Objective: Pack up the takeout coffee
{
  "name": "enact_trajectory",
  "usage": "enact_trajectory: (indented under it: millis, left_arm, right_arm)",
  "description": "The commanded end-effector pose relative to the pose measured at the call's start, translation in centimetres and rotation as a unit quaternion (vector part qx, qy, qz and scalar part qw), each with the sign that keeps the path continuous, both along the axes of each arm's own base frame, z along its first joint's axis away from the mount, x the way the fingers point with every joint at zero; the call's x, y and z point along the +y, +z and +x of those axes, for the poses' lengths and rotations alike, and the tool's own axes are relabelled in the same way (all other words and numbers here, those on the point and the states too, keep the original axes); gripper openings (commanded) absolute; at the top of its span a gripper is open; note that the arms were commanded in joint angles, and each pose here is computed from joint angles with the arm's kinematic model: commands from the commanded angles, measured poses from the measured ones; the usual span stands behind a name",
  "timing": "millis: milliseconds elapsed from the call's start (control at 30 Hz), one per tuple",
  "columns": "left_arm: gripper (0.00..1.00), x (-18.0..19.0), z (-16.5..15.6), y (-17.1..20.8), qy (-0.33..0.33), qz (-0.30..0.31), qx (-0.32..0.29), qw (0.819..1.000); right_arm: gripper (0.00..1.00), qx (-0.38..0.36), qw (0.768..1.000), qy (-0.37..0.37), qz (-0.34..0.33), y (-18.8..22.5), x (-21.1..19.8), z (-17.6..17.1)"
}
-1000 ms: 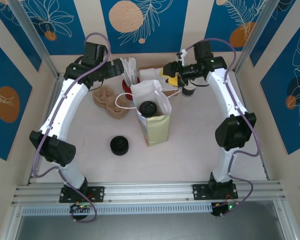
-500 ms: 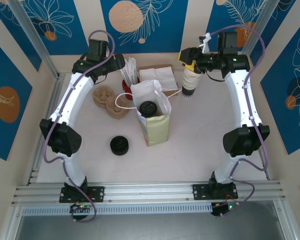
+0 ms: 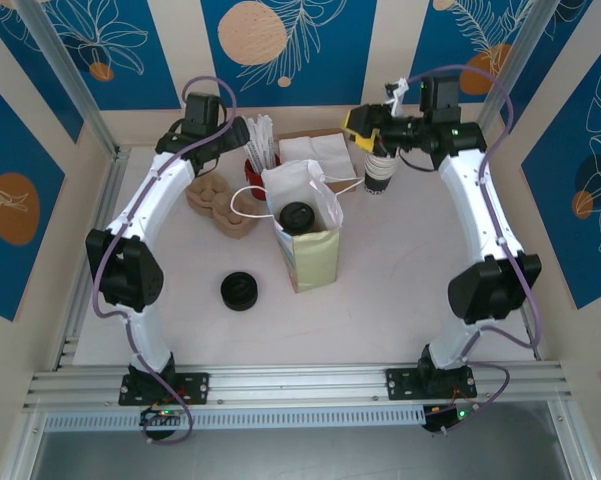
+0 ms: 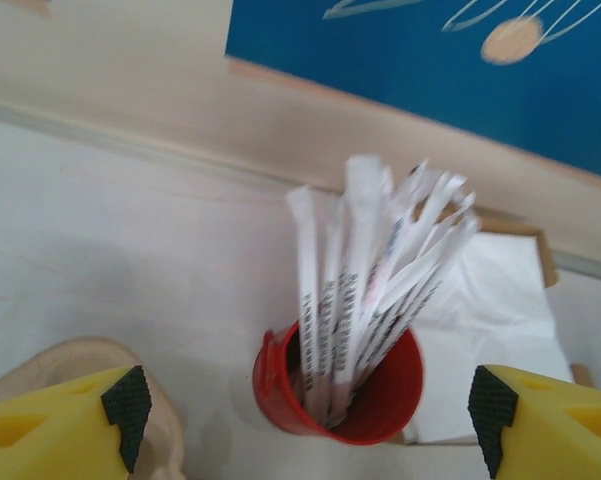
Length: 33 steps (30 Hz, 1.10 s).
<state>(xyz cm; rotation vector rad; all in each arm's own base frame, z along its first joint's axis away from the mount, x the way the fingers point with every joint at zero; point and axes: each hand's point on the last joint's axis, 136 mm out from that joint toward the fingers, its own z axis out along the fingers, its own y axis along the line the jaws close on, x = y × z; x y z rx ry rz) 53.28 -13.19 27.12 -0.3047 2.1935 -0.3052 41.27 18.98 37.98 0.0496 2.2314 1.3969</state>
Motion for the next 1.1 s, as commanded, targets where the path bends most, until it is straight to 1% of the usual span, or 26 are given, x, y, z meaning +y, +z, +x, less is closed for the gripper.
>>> enact_trajectory:
  millis: [0,100,233,367,433,533,633,733,800,867,1067]
  left_arm:
    - [0.82,1.6,0.4,-0.1,0.002,-0.040,-0.019,0.999]
    - [0.74,2.2,1.4,-1.4,-0.015,-0.061,-0.026,0.998]
    - [0.66,2.0,3.1,-2.5,-0.069,-0.102,-0.024,0.992]
    - [0.64,1.4,4.4,-3.3,-0.105,-0.107,-0.034,0.988]
    - [0.64,1.1,5.0,-4.1,-0.118,-0.107,-0.032,0.987]
    - [0.60,0.2,5.9,-5.0,-0.141,-0.121,-0.036,0.982]
    - [0.58,-0.3,6.7,-5.8,-0.153,-0.123,-0.036,0.980]
    - [0.56,-0.9,7.3,-6.2,-0.173,-0.126,-0.037,0.976]
    - [0.55,-0.9,7.7,-6.5,-0.171,-0.125,-0.033,0.977]
    - [0.54,-0.9,8.1,-6.7,-0.171,-0.125,-0.033,0.977]
    - [0.46,-1.3,9.1,-7.1,-0.178,-0.133,-0.029,0.975]
  right_arm:
    - [0.58,-0.046,0.999,-0.015,0.003,2.0,-1.0,-2.7]
    - [0.57,-0.057,0.998,-0.029,-0.006,1.9,-1.7,-3.8]
    - [0.56,-0.062,0.998,-0.029,-0.007,1.1,-2.0,-4.4]
    - [0.54,-0.079,0.997,0.008,0.008,1.0,-1.4,-5.0]
    - [0.54,-0.099,0.995,0.016,-0.001,1.1,-1.4,-5.2]
    - [0.54,-0.134,0.991,0.014,-0.020,1.2,-1.7,-5.3]
    - [0.53,-0.162,0.986,0.020,-0.023,1.5,-1.7,-5.5]
    - [0.49,-0.164,0.986,0.025,-0.028,1.5,-1.8,-5.7]
    - [0.48,-0.165,0.985,0.028,-0.029,1.5,-1.9,-5.6]
    - [0.44,-0.168,0.985,0.029,-0.027,1.7,-2.1,-5.5]
    - [0.44,-0.170,0.985,0.023,-0.023,1.8,-2.6,-5.2]
